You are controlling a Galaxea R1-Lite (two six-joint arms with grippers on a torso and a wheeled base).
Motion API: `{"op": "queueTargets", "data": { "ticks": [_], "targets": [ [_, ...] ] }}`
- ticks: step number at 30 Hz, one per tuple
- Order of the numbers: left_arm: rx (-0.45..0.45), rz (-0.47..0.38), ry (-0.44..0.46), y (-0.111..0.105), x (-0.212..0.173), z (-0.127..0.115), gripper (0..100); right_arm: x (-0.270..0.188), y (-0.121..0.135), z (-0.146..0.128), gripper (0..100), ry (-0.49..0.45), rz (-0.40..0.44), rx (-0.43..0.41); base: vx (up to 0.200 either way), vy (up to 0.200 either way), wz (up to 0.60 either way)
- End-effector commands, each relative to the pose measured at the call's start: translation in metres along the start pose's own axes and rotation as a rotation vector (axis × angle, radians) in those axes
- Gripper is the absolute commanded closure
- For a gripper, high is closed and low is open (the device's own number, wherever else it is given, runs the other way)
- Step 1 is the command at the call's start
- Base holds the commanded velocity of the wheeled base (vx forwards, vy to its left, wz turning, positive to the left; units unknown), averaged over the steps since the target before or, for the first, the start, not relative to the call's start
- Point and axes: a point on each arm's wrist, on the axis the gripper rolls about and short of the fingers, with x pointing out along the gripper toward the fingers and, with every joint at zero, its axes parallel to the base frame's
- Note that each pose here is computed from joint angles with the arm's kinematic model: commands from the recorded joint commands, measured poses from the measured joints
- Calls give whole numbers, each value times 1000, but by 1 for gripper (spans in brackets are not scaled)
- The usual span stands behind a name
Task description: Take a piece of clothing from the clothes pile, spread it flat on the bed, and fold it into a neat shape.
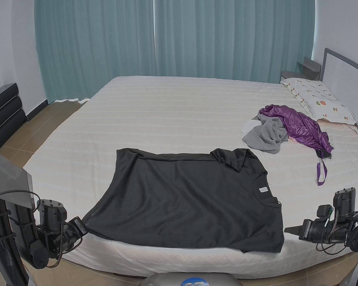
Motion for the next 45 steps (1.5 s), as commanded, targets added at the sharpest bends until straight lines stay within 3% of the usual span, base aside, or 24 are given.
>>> {"op": "queueTargets", "data": {
  "ticks": [1,16,29,30,35,45],
  "targets": [
    [2,2,4,0,-1,-1,100,-1,-2,-4,0,16,-7,2,0,0,0],
    [8,5,10,1,-2,-2,100,44,-14,11,0,65,-53,39,0,0,0],
    [10,5,10,1,-2,-2,100,86,-24,26,0,23,-83,42,0,0,0],
    [10,5,10,1,-2,-2,100,90,-24,29,100,14,-78,42,0,0,0],
    [10,6,11,2,-2,-2,100,98,-21,43,100,-28,-65,88,0,0,0],
    [10,5,10,1,-2,-2,100,112,-11,74,100,-132,-7,58,0,0,0]
  ]
}}
